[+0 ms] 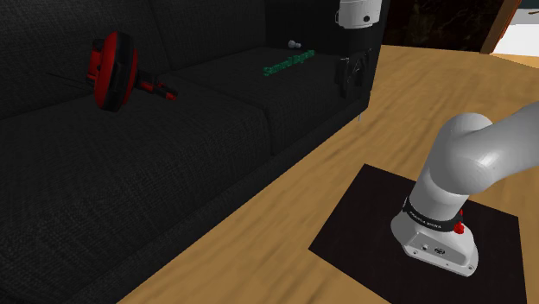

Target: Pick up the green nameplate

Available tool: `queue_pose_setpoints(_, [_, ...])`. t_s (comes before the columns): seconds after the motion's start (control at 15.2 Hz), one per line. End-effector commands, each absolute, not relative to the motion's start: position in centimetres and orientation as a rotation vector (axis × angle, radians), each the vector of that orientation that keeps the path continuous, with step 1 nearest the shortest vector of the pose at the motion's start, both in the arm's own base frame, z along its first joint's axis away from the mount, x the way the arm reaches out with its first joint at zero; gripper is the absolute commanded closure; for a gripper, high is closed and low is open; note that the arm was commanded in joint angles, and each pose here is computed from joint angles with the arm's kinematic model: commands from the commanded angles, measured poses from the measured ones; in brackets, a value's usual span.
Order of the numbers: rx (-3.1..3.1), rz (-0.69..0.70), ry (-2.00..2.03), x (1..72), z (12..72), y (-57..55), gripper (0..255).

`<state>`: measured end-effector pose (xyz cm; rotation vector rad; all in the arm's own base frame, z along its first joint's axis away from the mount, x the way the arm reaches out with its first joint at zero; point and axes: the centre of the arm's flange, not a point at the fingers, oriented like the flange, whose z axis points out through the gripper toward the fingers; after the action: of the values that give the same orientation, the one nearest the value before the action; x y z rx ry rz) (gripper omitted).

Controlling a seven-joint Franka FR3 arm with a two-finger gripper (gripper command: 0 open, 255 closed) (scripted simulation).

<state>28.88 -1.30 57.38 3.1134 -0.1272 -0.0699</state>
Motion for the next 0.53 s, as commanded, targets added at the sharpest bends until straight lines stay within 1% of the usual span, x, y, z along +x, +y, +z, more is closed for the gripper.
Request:
queue_pose_setpoints(0.0, [3.113,-0.070,-0.127,28.9,57.4,-1.3,0])
queue_pose_setpoints(0.46, [3.108,-0.032,-0.143,36.2,60.0,-5.6,0])
